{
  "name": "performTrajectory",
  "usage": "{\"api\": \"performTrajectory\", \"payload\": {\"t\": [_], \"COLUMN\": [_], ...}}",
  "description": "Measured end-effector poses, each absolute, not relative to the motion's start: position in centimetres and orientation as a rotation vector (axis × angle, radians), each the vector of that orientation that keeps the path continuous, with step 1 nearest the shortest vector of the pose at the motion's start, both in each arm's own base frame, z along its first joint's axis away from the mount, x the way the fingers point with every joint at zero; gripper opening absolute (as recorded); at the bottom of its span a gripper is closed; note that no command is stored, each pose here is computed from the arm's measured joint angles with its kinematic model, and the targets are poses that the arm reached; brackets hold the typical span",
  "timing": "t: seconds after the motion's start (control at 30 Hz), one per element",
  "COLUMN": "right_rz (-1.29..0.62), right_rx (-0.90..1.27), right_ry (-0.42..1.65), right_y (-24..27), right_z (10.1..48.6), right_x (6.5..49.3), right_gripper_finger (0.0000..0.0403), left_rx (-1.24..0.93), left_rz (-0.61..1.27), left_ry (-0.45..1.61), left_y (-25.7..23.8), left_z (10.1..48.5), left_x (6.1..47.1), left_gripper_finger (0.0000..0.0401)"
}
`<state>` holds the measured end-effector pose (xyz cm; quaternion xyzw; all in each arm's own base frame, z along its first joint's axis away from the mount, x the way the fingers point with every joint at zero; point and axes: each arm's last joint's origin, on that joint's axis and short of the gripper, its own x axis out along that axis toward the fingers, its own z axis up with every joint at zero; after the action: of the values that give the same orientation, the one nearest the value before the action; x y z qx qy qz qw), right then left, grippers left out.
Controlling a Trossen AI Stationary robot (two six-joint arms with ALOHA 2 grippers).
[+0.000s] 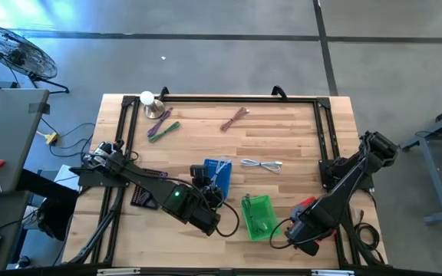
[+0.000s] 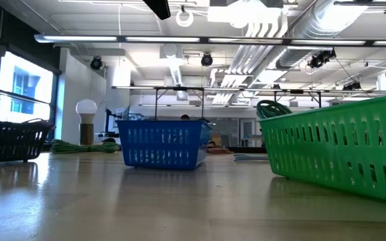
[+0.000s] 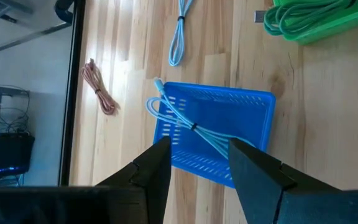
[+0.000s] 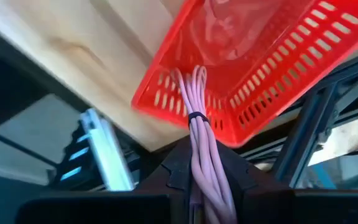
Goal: Pick & Place USB Port
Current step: Put the bottom pink USB cable into the red bin, then put the light blue USB cable into the blue bin
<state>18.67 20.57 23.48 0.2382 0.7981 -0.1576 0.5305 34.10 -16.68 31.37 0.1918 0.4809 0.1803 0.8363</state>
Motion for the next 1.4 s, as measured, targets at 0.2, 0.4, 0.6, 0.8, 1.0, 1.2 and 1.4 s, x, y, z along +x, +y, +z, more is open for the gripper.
{"api": "performTrajectory", "payload": {"t": [0.2,0.4,0.6,0.8,1.0,1.2,1.4], "right_rz": [-0.33,-0.378,-0.407,-0.444,-0.511,-0.404,-0.392], "right_rx": [0.551,0.49,0.466,0.436,0.32,0.045,-0.152], "right_ry": [1.904,1.864,1.828,1.852,1.782,1.538,1.34], "right_y": [20.3,19.7,19.4,19.0,18.3,17.5,14.4], "right_z": [21.8,20.9,20.8,21.5,24.2,27.7,30.5], "right_x": [18.6,18.4,18.6,18.4,19.0,20.8,24.0], "right_gripper_finger": [0.0033,0.009,0.0176,0.0225,0.0214,0.0194,0.0183], "left_rx": [0.406,0.406,0.406,0.406,0.431,0.427,0.402], "left_rz": [0.382,0.383,0.383,0.384,0.379,0.367,0.438], "left_ry": [1.018,1.017,1.017,1.017,1.055,1.107,1.096], "left_y": [-16.7,-16.7,-16.7,-16.7,-16.5,-16.4,-15.8], "left_z": [31.4,31.4,31.4,31.4,31.3,31.1,32.0], "left_x": [34.1,34.1,34.1,34.1,33.8,33.4,32.5], "left_gripper_finger": [0.0153,0.0153,0.0153,0.0153,0.0153,0.0153,0.0153]}}
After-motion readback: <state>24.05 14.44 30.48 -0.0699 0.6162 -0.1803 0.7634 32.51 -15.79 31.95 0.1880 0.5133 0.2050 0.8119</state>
